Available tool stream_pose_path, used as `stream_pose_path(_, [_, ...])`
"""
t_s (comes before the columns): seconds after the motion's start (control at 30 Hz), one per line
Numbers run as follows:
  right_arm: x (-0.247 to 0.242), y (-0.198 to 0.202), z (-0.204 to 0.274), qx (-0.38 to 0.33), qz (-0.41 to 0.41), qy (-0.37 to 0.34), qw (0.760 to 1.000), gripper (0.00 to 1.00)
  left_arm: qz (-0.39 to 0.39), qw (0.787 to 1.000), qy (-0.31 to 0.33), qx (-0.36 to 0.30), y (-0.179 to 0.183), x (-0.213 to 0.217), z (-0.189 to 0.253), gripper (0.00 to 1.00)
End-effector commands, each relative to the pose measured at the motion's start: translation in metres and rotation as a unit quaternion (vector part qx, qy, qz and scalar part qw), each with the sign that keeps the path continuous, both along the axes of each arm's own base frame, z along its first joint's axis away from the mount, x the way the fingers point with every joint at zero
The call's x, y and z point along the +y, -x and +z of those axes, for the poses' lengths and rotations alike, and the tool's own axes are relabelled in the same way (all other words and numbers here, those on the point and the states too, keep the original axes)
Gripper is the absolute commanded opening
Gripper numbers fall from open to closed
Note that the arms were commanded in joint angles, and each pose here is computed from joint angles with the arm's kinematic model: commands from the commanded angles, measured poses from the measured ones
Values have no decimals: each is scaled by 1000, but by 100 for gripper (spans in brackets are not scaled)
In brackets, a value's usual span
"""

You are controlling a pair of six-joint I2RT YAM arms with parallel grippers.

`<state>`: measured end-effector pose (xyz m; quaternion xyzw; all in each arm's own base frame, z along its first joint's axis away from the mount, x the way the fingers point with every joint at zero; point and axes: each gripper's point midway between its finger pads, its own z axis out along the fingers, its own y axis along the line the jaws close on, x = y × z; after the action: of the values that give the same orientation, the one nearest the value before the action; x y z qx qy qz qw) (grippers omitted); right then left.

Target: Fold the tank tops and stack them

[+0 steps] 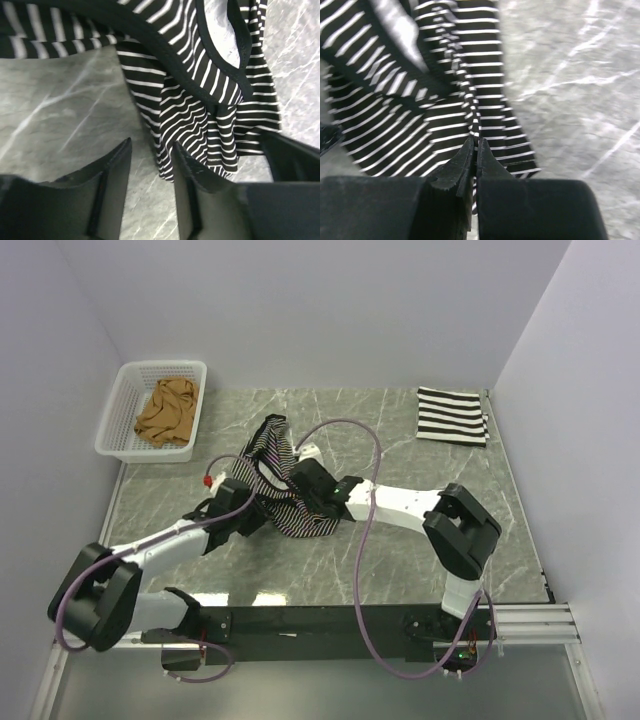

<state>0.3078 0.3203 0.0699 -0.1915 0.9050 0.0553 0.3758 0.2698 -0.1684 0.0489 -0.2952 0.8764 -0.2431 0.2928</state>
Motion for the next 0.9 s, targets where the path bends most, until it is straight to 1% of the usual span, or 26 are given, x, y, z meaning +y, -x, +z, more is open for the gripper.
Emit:
stream_pose_path(0.0, [-19, -16, 29, -30, -45, -16, 998, 0, 2, 999, -3, -51, -27, -12, 25, 42])
stream_pose_path(0.03, [-23, -19, 34, -32, -50, -19, 998, 0, 3, 999, -14, -35, -24, -12, 16, 40])
stream_pose_path(0.1, [-31, -20, 35, -34, -59, -19, 998, 0, 13, 999, -23, -27, -25, -11, 9, 37])
stream_pose_path(0.17, [-38, -25, 40, -37, -68, -25, 997, 0, 15, 999, -25, -26, -27, -14, 6, 36])
stream_pose_path(0.23, [-48, -30, 44, -35, -78, -33, 996, 0, 17, 999, -31, -17, -32, -17, 0, 32])
stream_pose_path(0.3, [-58, -35, 46, -33, -89, -39, 995, 0, 13, 999, -45, 0, -33, -17, -10, 20])
stream_pose_path(0.33, [-64, -35, 47, -30, -94, -39, 994, 0, 16, 999, -47, -4, -39, -18, -4, 14])
stream_pose_path(0.37, [-79, -43, 49, -31, -115, -40, 992, 0, 17, 998, -59, 3, -39, -16, -5, 9])
stream_pose_path(0.4, [-90, -43, 52, -32, -127, -43, 991, 0, 19, 998, -67, 2, -41, -13, -2, 1])
stream_pose_path(0.43, [-104, -46, 53, -32, -143, -40, 988, 0, 35, 997, -70, -13, -54, -8, 12, 1])
stream_pose_path(0.47, [-125, -52, 56, -33, -173, -42, 984, 0, 42, 996, -71, -17, -59, -4, 19, 1])
stream_pose_path(0.5, [-141, -49, 63, -38, -189, -48, 980, 0, 46, 996, -72, -21, -63, 2, 29, 1])
stream_pose_path(0.53, [-151, -46, 66, -32, -198, -53, 978, 0, 65, 995, -63, -36, -78, 13, 47, 1])
stream_pose_path(0.57, [-166, -48, 71, -33, -220, -66, 973, 0, 65, 996, -54, -43, -84, 16, 58, 0])
stream_pose_path(0.6, [-172, -41, 86, -43, -222, -89, 970, 0, 68, 995, -45, -62, -96, 24, 82, 1])
stream_pose_path(0.63, [-178, -39, 93, -49, -227, -94, 968, 0, 72, 994, -47, -71, -102, 29, 93, 0])
stream_pose_path(0.67, [-180, -37, 101, -53, -226, -104, 967, 0, 59, 994, -49, -79, -105, 29, 104, 0])
stream_pose_path(0.7, [-183, -34, 119, -70, -227, -117, 964, 0, 54, 993, -51, -88, -109, 29, 116, 1])
stream_pose_path(0.73, [-186, -30, 123, -72, -227, -117, 964, 0, 49, 993, -52, -97, -113, 30, 134, 1])
stream_pose_path(0.83, [-191, -23, 135, -81, -228, -125, 962, 0, 42, 990, -62, -121, -114, 34, 164, 1])
stream_pose_path(0.87, [-193, -22, 135, -81, -233, -125, 961, 0, 42, 989, -62, -128, -114, 36, 170, 2])
